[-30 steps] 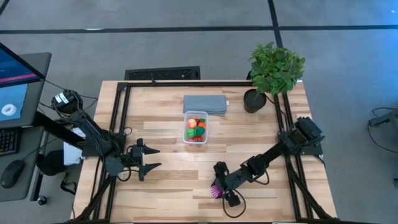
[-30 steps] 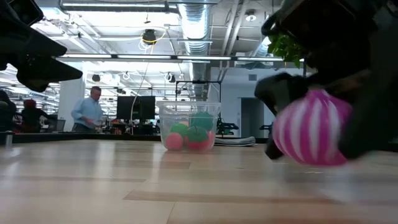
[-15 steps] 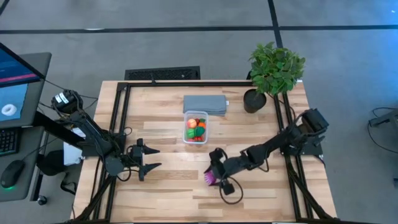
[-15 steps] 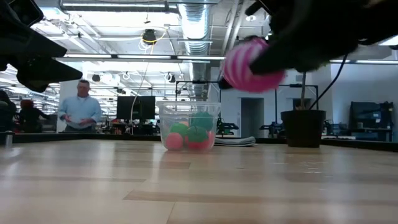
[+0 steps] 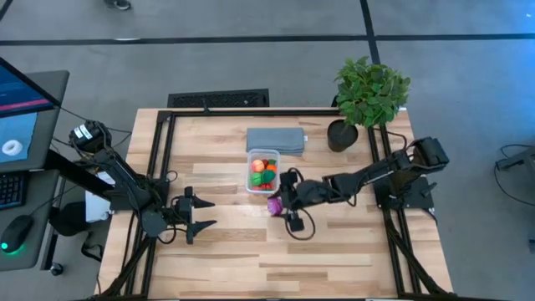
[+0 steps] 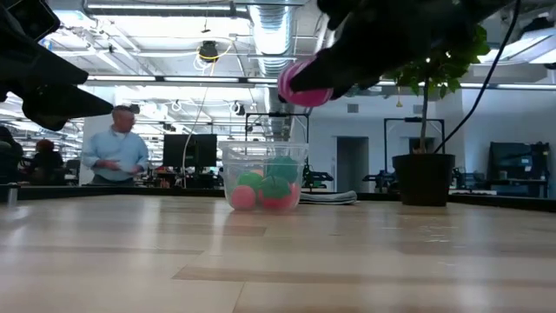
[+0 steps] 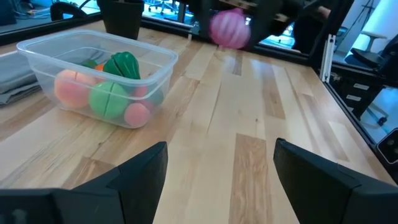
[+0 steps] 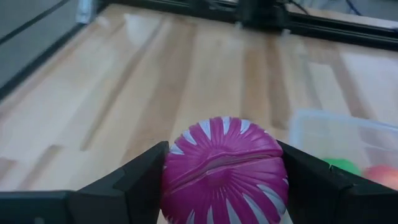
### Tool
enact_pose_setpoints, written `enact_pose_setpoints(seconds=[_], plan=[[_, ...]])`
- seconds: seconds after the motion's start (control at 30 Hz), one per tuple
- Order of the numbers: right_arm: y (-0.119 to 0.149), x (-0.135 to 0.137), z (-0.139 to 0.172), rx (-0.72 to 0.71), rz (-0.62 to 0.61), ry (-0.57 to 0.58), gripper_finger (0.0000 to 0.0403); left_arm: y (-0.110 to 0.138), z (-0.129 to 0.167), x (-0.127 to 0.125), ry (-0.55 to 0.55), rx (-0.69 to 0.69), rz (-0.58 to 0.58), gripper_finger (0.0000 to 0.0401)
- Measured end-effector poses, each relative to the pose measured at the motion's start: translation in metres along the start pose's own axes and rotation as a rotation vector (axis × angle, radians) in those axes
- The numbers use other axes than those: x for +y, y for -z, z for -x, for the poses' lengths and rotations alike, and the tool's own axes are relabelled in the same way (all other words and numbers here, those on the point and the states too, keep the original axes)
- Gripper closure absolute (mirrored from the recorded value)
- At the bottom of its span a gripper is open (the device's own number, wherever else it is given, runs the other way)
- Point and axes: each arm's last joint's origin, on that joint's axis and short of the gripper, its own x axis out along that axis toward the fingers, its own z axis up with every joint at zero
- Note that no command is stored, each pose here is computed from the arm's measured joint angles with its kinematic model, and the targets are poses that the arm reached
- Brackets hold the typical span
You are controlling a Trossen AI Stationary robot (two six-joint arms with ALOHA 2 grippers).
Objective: Pick and placing Produce into tupperware
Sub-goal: Put the purple onion into the transparent bin
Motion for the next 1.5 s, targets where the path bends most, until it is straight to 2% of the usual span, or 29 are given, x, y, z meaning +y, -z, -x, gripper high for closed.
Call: enact_pose_setpoints(seconds=[0.27,0.6,0.9,1.23,1.5], plan=[[0.005,-0.041,0.000,0.002,-0.057,0.076,0.0112,0.000,0.000,0.000,-0.001,0.002,-0.006,0.0120],[0.003,-0.079,0.004,-0.090,-0.101,0.135,0.0112,0.002,0.000,0.001,-0.007,0.011,-0.025,0.0120],[0.000,-0.105,0.007,-0.120,-0.129,0.149,0.0112,0.002,0.000,0.001,-0.014,0.007,-0.026,0.0120],[-0.014,-0.129,0.013,-0.185,-0.186,0.108,0.0112,0.002,0.000,0.001,-0.015,0.006,-0.025,0.0120],[-0.009,-0.140,0.016,-0.162,-0.235,0.111,0.0112,0.001,0.000,0.002,-0.031,-0.005,-0.025,0.0120]])
